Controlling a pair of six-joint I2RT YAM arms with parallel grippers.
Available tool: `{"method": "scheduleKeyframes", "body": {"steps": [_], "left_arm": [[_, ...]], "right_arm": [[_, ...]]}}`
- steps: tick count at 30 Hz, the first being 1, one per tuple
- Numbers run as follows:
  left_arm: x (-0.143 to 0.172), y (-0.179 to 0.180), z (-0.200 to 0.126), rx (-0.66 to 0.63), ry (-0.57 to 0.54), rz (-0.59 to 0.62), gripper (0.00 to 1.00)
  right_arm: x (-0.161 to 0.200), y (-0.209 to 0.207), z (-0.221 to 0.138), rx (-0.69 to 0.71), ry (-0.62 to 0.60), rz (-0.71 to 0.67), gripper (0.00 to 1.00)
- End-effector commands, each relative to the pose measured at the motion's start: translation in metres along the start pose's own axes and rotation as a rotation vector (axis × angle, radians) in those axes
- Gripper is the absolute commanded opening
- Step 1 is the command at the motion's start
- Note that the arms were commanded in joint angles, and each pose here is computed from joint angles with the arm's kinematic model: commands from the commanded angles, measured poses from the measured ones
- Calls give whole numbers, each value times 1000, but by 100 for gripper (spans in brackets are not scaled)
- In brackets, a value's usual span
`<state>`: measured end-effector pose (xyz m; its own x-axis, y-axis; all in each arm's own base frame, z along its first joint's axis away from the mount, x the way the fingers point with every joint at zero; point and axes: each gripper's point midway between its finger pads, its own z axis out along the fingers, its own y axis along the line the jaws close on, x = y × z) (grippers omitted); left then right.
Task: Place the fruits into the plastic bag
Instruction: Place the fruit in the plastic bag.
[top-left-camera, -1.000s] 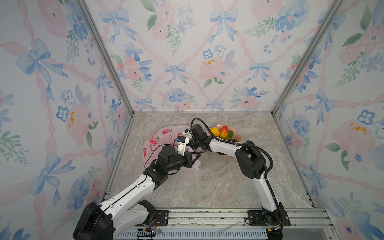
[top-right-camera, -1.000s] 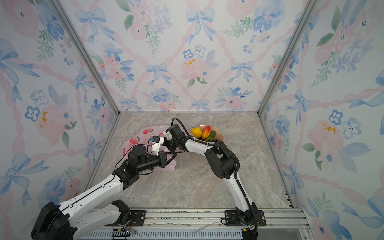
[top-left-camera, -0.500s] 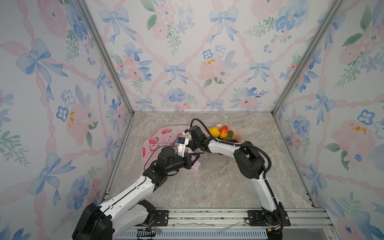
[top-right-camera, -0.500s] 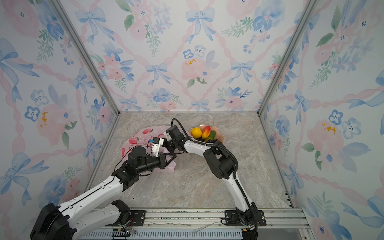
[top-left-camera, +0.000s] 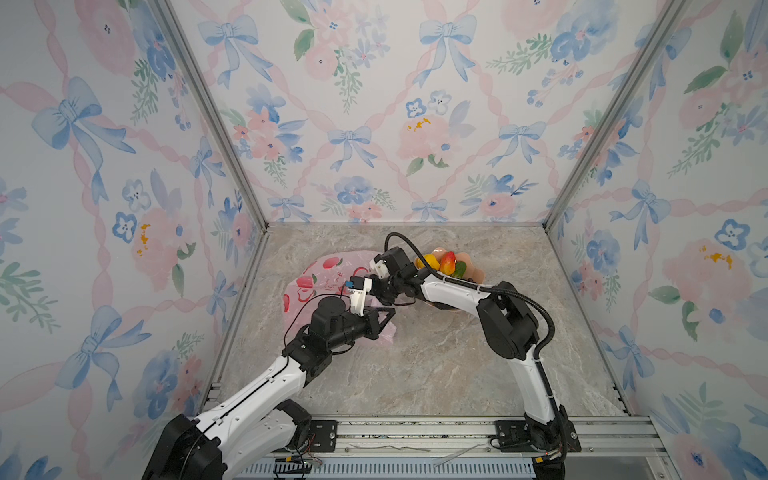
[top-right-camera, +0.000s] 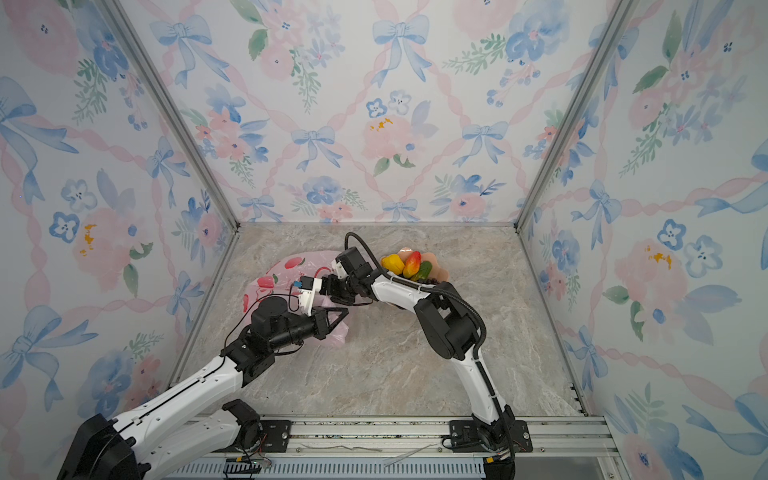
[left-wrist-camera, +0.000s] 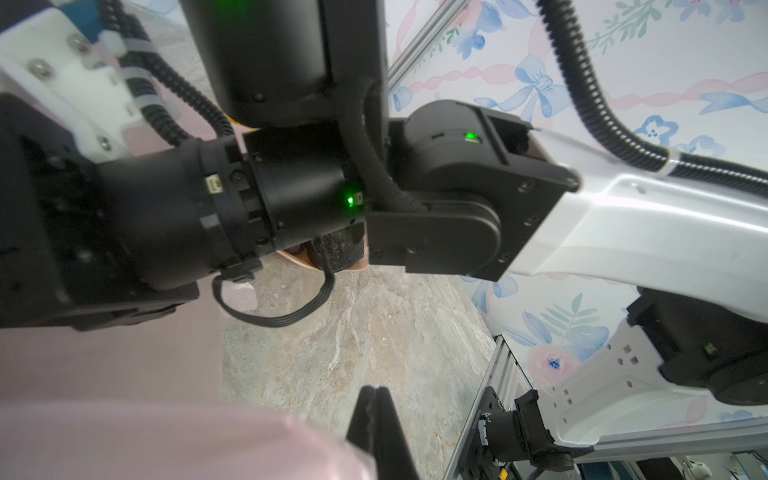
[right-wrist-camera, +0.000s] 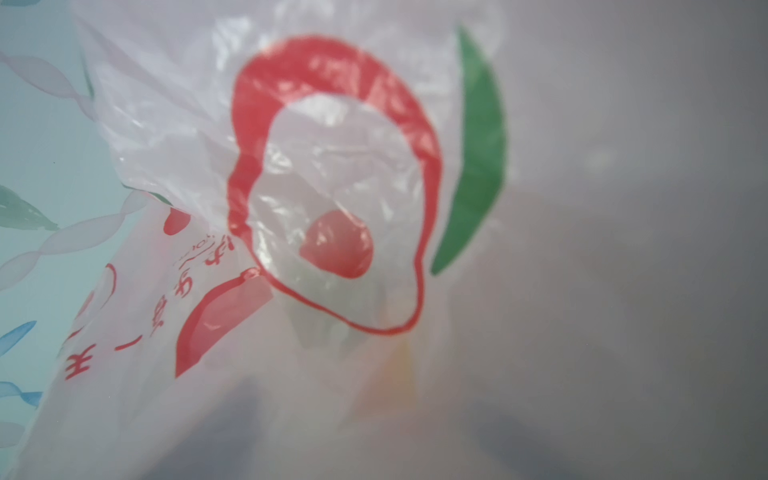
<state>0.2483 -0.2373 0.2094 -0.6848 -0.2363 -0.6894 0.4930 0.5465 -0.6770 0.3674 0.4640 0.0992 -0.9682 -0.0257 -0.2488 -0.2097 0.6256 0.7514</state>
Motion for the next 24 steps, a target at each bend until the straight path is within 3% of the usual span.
{"method": "scheduleKeyframes", "body": {"steps": [1,18,24], "left_arm": [[-2,3,-4,-5,-21,-9,0],[4,15,-20,-60,-23,-17,0],[3,15,-18,-59,-23,-20,0]], "right_arm": [[-8,3,-29,60,-34,-73,81],[-72,7,-96,-17,-214,-78,81],[-88,25,-114,-147,-264,-65,81]]}}
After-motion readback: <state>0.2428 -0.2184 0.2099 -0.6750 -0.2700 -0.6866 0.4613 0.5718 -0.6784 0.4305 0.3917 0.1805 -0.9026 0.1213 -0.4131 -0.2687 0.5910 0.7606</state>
